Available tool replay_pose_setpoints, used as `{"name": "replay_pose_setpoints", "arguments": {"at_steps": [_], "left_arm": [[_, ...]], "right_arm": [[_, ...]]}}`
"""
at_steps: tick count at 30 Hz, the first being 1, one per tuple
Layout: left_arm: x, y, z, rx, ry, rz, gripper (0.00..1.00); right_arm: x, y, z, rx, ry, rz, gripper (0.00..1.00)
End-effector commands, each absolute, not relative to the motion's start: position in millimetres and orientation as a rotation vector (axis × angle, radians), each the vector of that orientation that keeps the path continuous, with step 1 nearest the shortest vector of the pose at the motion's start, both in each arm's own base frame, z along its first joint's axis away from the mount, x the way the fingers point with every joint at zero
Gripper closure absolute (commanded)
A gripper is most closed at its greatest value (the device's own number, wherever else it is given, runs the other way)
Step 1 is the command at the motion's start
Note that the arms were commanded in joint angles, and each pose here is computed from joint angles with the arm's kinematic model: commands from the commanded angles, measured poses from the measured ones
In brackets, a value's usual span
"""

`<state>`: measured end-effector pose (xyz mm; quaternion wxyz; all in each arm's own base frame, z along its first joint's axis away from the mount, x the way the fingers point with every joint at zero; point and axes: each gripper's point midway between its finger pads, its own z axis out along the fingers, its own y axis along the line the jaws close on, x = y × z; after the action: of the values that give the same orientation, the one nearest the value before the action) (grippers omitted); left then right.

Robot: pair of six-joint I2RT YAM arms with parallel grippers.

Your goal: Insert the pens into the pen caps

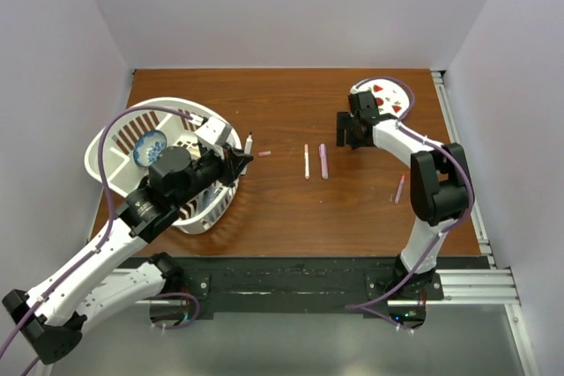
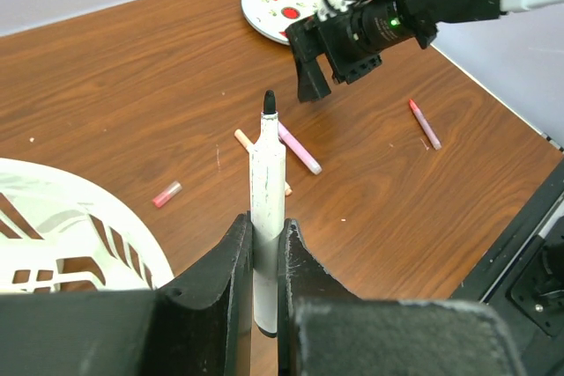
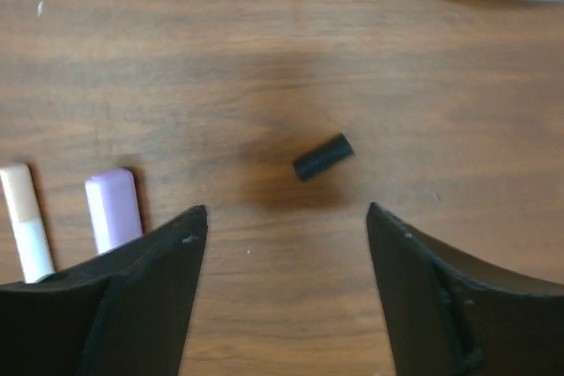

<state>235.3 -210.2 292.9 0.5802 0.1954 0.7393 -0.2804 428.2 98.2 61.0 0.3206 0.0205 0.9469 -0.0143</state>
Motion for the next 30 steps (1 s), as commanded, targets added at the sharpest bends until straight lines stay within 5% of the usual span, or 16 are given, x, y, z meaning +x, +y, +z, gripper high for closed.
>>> {"name": "replay_pose_setpoints", "arguments": {"at_steps": [1,15,30], "left_arm": [[235,-202,299,0.465,1.686,-0.62,1.0],[230,-205,300,0.484,1.676,-0.648,1.0],[232,-204,299,0.473,1.68,-0.641,1.0]], "right_arm": [[444,117,73,-0.314,2.469,0.071,0.19],[462,100,42,-0.458,2.548,0.189,0.17],[443,100,47,-0.324,2.583,0.238,0.36]]}}
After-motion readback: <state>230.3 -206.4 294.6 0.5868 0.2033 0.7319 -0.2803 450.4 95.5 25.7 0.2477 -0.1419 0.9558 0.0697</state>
